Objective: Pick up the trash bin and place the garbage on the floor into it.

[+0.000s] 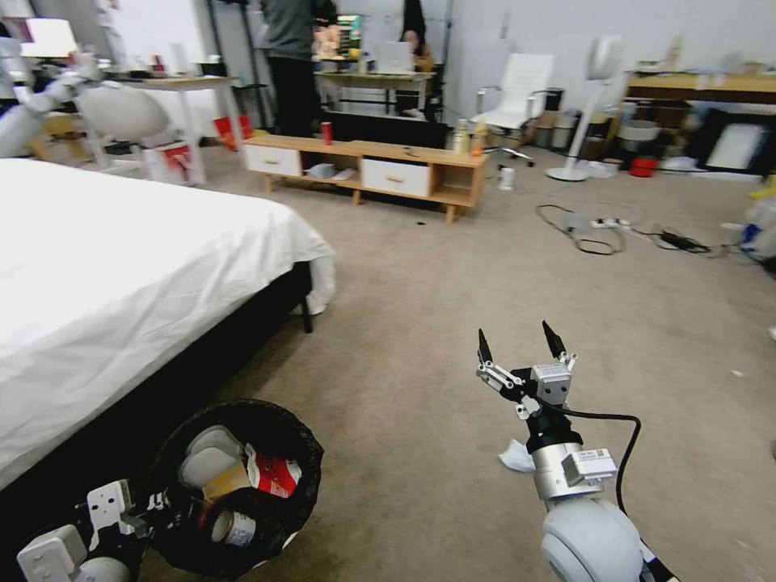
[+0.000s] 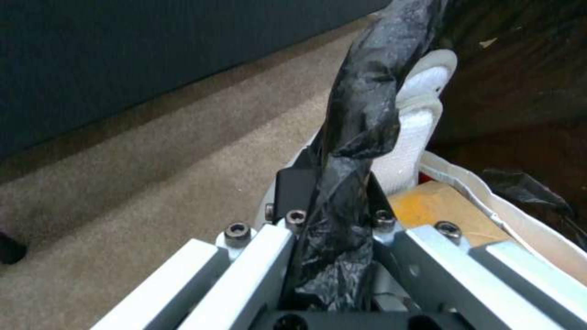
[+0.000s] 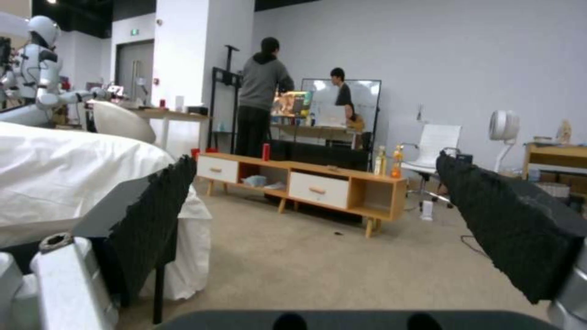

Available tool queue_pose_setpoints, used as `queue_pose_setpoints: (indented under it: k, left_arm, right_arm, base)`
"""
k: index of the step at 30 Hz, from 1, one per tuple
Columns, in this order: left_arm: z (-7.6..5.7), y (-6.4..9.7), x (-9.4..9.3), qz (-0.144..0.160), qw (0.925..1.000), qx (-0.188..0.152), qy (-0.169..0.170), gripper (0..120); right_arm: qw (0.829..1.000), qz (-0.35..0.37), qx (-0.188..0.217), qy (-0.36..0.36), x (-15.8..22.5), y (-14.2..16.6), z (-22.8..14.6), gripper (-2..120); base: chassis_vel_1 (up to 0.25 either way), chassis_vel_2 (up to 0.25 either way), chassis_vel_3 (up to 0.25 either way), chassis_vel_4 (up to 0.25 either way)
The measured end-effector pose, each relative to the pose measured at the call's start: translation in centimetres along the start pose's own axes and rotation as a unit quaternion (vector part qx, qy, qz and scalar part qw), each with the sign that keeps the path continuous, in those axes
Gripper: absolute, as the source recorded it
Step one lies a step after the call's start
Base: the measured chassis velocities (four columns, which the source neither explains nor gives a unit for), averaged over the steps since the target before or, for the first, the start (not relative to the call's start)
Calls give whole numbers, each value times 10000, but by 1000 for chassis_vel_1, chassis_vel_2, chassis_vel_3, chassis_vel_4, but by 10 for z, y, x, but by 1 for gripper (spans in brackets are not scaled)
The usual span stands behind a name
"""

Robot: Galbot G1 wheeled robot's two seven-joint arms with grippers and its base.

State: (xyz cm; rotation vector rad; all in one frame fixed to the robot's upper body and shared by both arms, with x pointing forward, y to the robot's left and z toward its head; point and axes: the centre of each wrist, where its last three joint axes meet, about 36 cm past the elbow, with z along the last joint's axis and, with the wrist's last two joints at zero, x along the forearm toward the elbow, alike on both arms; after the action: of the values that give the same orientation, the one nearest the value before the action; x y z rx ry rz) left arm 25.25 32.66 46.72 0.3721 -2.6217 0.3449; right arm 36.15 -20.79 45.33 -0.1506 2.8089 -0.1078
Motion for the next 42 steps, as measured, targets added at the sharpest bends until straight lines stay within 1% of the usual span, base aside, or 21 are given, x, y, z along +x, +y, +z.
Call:
queue_pose_setpoints:
  k: [10, 21, 42]
  left_arm:
    - [3, 0, -2, 39, 10000, -29, 8, 2]
    - [4, 0, -3, 50, 10000, -26, 11, 2]
    - [4, 0, -4, 45, 10000, -1, 21, 2]
  right_arm:
    - [9999, -6, -88, 68, 4, 2, 1, 100]
    - [9999, 21, -111, 103, 6, 3, 2, 100]
    - [9998, 27, -135, 146, 3, 5, 7, 100]
  base:
    - [0, 0, 0, 0]
    - [-3, -5, -5, -3]
    - [-86, -83, -83, -81]
